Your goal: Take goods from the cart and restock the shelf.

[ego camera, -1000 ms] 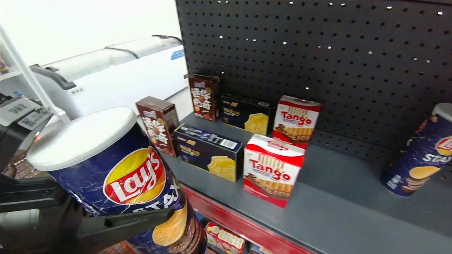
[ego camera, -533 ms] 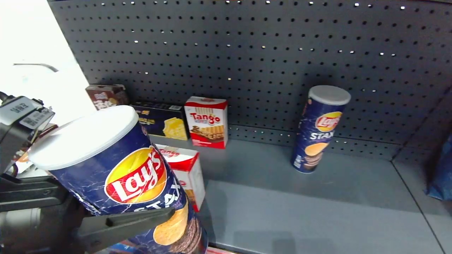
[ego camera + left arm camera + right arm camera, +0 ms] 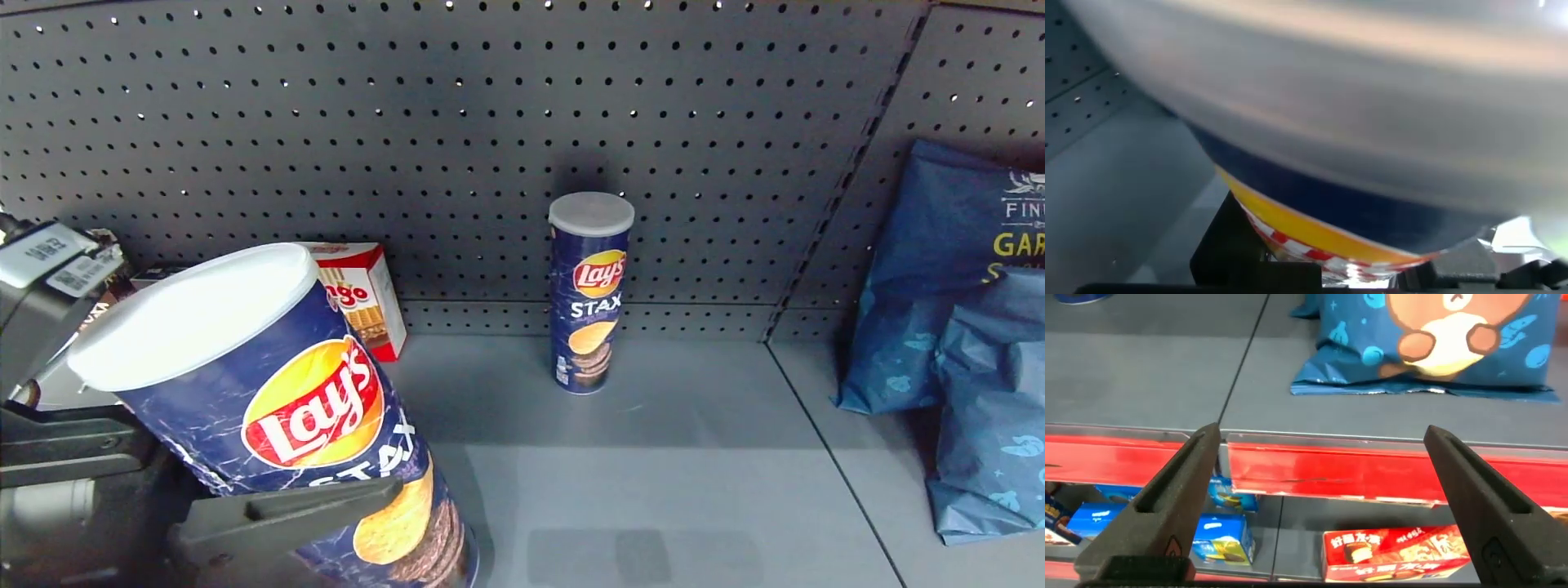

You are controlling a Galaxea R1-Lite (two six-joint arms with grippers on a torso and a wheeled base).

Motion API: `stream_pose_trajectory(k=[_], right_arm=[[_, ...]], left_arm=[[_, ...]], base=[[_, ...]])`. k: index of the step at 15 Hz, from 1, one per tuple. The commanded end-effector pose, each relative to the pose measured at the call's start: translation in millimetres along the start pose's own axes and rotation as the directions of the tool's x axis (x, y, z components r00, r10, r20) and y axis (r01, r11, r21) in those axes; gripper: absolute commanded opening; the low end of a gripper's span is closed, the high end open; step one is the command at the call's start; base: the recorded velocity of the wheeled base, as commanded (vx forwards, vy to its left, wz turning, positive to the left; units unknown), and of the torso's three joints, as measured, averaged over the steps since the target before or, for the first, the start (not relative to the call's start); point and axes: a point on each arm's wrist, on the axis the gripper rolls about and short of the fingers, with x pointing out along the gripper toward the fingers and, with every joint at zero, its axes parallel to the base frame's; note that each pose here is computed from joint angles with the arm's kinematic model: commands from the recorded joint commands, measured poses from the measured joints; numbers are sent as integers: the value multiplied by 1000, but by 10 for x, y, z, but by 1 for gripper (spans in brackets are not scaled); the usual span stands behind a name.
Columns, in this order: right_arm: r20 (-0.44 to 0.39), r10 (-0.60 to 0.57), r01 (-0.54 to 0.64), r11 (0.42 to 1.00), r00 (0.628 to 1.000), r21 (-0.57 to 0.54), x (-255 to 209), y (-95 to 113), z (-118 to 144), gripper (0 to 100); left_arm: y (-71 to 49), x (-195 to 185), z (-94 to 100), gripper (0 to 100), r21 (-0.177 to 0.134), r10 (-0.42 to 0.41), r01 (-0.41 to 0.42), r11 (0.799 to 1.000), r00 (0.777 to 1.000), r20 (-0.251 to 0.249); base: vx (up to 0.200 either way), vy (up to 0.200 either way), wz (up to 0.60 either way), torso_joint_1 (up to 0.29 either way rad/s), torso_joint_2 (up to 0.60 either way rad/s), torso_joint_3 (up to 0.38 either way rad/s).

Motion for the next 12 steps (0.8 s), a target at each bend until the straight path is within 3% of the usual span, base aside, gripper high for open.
stream_pose_trajectory(k=[1, 12], right_arm=[[-1, 0, 0, 1000, 1000, 0, 1, 0, 1, 100], [-1, 0, 0, 1000, 1000, 0, 1, 0, 1, 100]], left_arm=[[1, -2, -5, 0, -1, 1, -1, 1000, 1000, -1], [-22, -19, -89, 0, -16, -2, 1, 1000, 1000, -19]], base=[[0, 0, 0, 0, 0, 0], [0, 0, 0, 0, 0, 0]])
